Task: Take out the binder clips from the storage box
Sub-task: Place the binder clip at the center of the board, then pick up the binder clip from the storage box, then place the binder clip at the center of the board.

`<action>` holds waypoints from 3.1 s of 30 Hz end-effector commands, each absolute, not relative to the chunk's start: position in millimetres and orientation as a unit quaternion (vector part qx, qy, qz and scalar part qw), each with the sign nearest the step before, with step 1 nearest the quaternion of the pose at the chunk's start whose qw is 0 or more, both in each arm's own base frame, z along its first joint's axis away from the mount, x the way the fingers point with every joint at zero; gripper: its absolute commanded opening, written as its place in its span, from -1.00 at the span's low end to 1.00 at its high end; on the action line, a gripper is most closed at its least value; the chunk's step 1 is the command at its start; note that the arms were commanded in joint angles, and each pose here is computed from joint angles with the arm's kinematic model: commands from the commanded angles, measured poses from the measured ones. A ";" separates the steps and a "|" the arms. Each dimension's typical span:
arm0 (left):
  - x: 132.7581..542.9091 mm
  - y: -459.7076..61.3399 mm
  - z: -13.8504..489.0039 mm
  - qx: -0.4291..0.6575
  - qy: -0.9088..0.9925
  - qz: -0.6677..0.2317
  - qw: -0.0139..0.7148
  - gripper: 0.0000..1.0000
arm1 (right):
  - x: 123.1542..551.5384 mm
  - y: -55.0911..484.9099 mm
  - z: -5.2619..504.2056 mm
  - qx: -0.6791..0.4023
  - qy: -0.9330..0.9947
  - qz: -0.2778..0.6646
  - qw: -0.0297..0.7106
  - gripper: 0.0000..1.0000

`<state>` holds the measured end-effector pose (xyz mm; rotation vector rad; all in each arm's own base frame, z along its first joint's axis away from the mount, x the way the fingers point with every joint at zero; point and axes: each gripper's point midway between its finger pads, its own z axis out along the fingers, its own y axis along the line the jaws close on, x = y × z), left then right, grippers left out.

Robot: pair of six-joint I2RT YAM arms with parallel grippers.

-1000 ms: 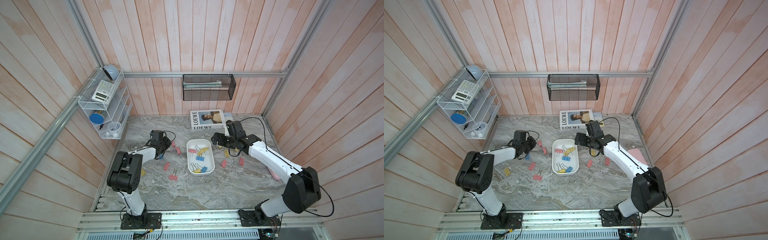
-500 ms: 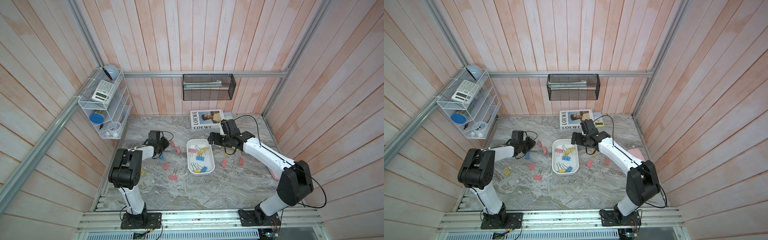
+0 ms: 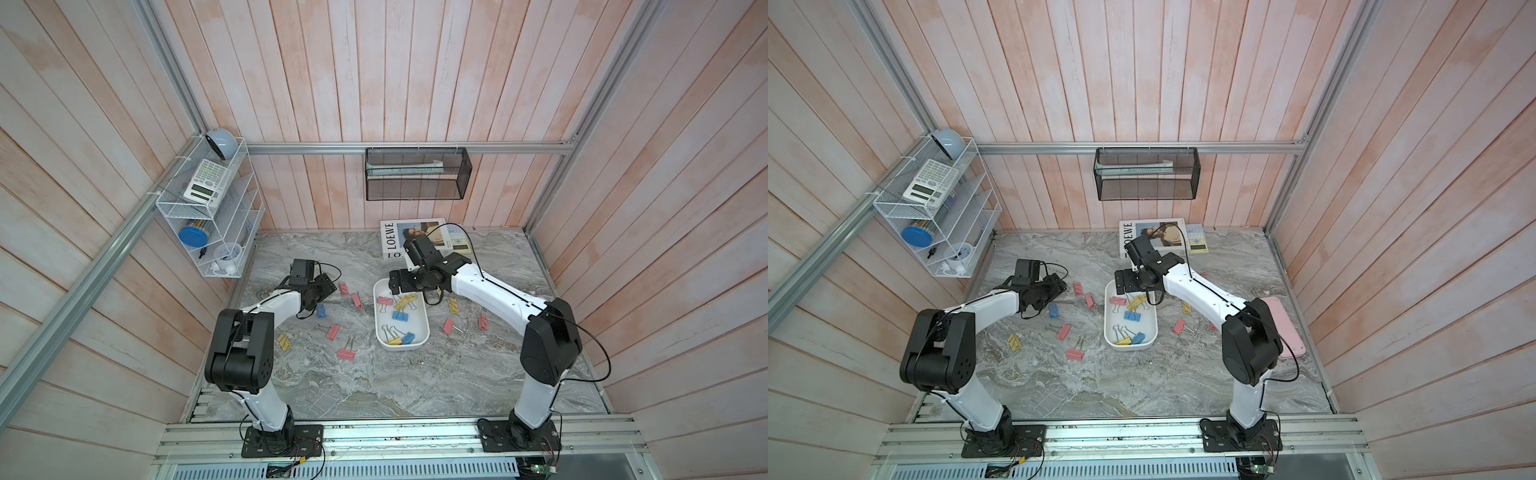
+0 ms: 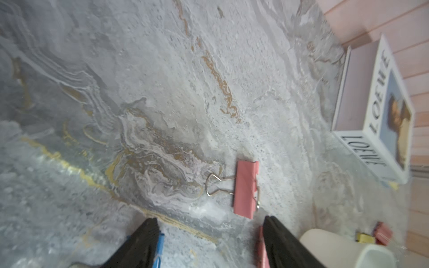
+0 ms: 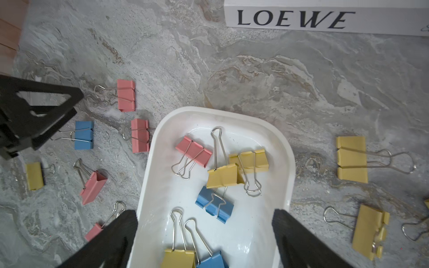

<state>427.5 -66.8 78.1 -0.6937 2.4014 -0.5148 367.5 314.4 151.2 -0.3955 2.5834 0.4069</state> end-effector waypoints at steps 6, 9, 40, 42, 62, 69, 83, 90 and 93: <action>411.2 -61.7 138.5 -0.264 0.885 -0.205 0.324 1.00 | 350.0 335.9 121.2 -0.243 0.941 0.101 0.210 0.44; 406.0 -60.5 153.6 -0.263 0.881 -0.207 0.333 0.99 | 348.6 341.5 110.4 -0.286 0.930 0.084 0.214 0.23; 385.6 -58.9 193.9 -0.253 0.873 -0.217 0.357 1.00 | 366.5 353.2 78.0 -0.362 0.912 0.009 0.192 -0.87; 386.3 -59.7 195.1 -0.253 0.872 -0.220 0.358 1.00 | 365.6 351.8 87.4 -0.355 0.912 0.013 0.203 -1.00; 334.4 -65.5 226.1 -0.268 0.854 -0.228 0.382 1.00 | 323.1 282.4 175.5 -0.280 0.918 0.014 0.282 -1.00; 326.7 -69.0 235.7 -0.237 0.865 -0.225 0.381 1.00 | 288.5 224.1 176.3 -0.209 0.945 -0.039 0.248 -1.00; 314.7 -89.7 242.5 -0.174 0.877 -0.262 0.364 1.00 | 180.8 129.5 103.8 -0.015 0.991 -0.079 0.104 -1.00; 312.8 -101.2 240.3 -0.162 0.878 -0.282 0.352 0.99 | 159.9 126.5 94.7 -0.006 0.996 -0.062 0.067 -1.00; 311.4 -103.9 234.0 -0.159 0.883 -0.279 0.342 0.98 | 156.5 127.3 85.4 -0.020 0.996 -0.072 0.041 -1.00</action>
